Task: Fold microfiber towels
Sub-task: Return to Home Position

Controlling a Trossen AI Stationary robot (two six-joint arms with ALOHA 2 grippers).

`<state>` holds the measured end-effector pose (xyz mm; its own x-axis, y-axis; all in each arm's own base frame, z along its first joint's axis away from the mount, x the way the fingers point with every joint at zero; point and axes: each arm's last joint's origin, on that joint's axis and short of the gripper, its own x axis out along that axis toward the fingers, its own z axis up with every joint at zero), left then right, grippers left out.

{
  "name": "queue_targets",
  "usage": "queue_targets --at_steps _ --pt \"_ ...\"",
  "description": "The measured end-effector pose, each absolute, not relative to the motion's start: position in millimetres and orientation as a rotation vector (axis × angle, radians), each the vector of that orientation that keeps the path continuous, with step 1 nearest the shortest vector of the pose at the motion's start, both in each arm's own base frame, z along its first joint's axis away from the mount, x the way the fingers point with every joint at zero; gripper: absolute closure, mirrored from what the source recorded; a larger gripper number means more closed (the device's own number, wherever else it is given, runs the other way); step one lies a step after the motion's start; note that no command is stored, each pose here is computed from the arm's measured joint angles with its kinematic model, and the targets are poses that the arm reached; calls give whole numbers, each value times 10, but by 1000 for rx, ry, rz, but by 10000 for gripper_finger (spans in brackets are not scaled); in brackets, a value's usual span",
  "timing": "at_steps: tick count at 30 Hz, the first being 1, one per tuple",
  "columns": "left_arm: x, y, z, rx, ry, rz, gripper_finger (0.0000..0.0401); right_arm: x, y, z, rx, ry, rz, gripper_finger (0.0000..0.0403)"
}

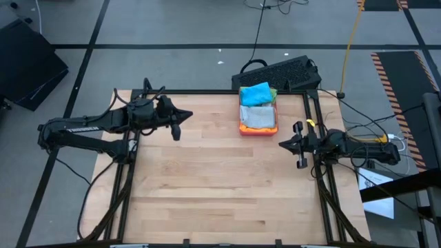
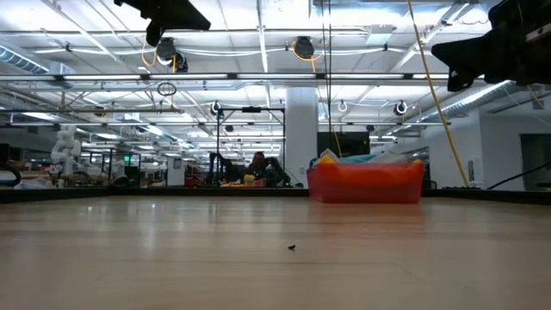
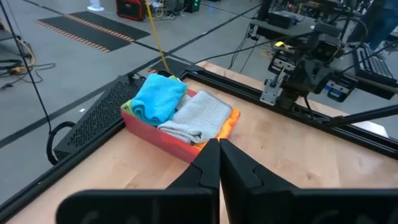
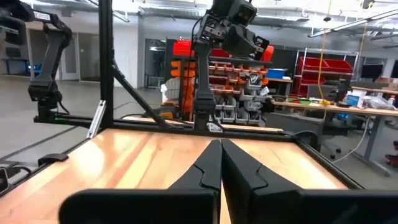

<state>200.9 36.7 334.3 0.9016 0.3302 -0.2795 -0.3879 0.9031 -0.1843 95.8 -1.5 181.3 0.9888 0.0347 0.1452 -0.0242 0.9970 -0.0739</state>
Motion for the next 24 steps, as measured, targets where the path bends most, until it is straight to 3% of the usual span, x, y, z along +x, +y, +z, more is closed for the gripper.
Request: queue_targets --at_steps 6,16,24 --pt "2008 369 3345 -239 242 384 395 968 -15 1706 -87 -37 34 403" --pt "2007 369 3340 -221 251 382 393 969 -17 1696 -89 -25 31 403" --pt "2024 348 3251 -170 282 270 397 969 -15 1705 -120 -36 38 403"
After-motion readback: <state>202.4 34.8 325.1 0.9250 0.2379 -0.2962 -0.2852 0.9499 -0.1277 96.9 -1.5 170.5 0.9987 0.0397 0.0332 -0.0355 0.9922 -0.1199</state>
